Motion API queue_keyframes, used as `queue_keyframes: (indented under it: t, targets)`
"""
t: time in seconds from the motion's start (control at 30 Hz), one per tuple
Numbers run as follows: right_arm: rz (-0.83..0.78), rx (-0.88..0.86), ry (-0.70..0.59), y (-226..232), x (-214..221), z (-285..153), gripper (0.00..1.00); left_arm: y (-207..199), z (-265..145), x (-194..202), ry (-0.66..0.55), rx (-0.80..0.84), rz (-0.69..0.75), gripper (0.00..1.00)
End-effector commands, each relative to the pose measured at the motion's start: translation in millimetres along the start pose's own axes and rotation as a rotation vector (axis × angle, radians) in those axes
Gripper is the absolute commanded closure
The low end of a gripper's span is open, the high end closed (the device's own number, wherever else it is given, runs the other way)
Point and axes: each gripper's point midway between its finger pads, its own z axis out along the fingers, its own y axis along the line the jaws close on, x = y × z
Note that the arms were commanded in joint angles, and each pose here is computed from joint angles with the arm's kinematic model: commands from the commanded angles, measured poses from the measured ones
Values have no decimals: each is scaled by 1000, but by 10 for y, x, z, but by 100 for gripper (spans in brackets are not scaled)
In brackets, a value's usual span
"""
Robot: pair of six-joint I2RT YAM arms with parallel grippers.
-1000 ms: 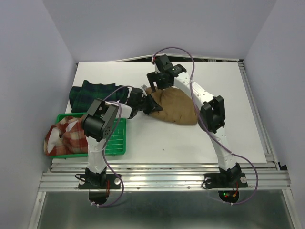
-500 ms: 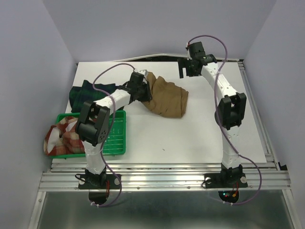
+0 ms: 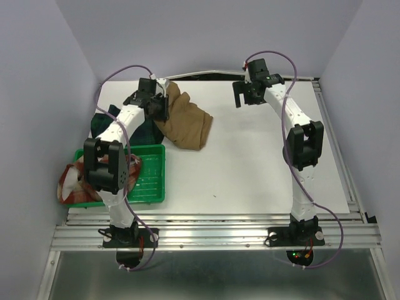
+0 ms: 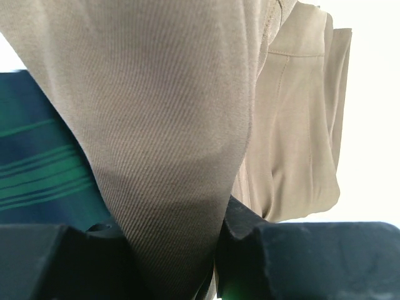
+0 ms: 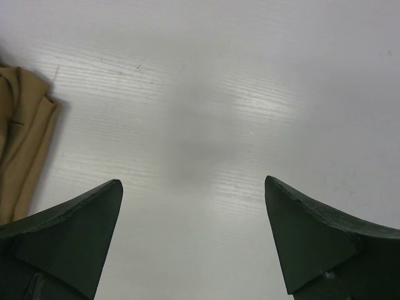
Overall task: Fold and stack the skirts
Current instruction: Neatly place the folded skirt to the corner
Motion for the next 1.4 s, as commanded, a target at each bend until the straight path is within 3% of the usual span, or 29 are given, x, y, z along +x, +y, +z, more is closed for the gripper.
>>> queue_keyframes:
  t: [0.0,0.33,0.6,1.13,1.37]
  targets:
    - [8,-24,-71,-3,-180,-277,0,180,-491,-501,-139,16,60,100]
    - [-8,-2,-71,-48,-179,-277,0,733,-905,-823,-247,14,-20,100]
    - [-16,7,-53,-67,-113,-258,0,819,-1285,-994,-327,72,-56,100]
    - [-24,8,-38,-75,-49,-273,0,1386,-1442,-698,-313,86,-167,100]
    - [-26,11,-27,-82,-14,-259,0,1743,-1179,-393,-232,20,-192,100]
